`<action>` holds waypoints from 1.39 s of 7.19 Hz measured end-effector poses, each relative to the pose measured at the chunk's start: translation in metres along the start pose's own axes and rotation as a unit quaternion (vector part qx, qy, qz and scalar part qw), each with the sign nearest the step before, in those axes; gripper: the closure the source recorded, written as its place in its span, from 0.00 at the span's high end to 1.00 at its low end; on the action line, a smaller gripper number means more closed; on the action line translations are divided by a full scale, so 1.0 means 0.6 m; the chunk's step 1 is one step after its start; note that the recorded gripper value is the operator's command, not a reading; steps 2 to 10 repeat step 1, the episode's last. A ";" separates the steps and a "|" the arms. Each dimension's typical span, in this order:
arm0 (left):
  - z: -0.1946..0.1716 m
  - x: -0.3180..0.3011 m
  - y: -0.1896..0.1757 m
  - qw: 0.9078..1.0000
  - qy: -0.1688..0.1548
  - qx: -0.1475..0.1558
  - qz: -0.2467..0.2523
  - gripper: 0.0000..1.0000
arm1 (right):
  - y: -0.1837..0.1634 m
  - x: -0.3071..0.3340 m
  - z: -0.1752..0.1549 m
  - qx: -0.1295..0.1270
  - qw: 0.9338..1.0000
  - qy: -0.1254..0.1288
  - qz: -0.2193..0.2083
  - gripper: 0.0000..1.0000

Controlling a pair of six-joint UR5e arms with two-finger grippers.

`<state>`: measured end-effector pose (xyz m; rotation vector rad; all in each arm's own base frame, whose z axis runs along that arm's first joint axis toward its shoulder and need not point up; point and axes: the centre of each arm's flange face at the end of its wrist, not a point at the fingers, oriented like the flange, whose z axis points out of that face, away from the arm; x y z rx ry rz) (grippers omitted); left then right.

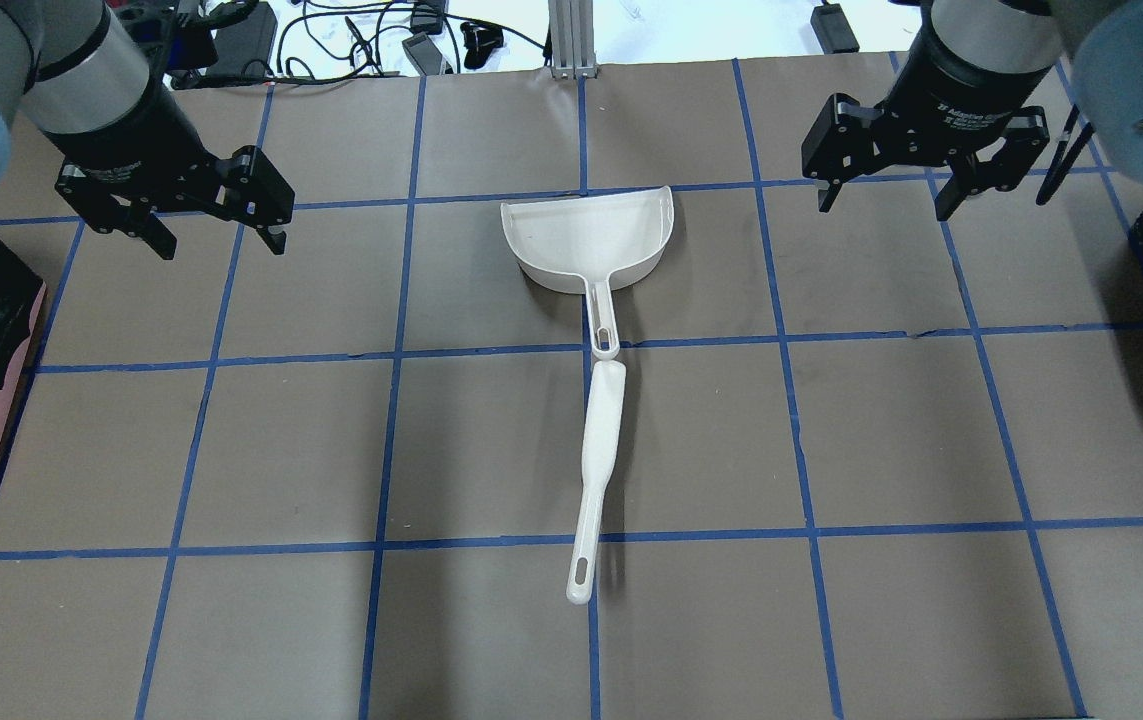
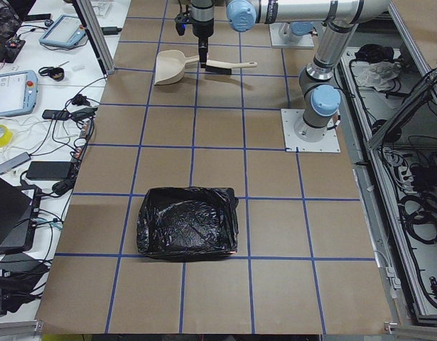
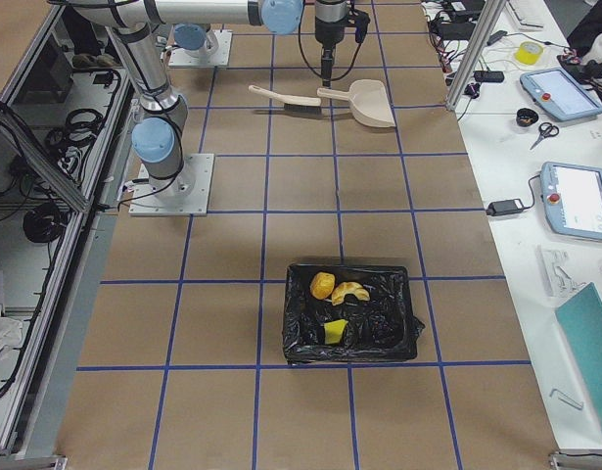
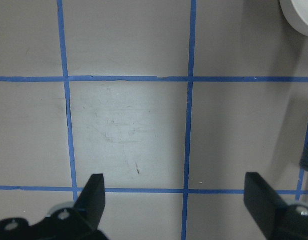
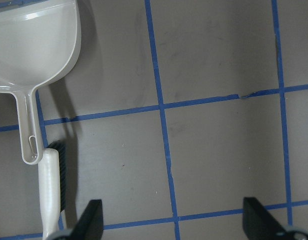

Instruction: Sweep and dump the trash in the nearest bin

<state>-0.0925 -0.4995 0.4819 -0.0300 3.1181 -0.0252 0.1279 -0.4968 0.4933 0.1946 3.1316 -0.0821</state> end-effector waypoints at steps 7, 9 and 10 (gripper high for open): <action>0.000 0.001 0.000 1.000 0.000 0.000 0.000 1.00 | 0.001 -0.003 0.000 0.002 1.000 0.005 -0.004 0.98; 0.000 0.001 0.000 1.000 0.000 0.000 0.000 1.00 | 0.001 -0.003 0.000 0.002 1.000 0.005 -0.004 0.98; 0.000 0.001 0.000 1.000 0.000 0.000 0.000 1.00 | 0.001 -0.003 0.000 0.002 1.000 0.005 -0.004 0.98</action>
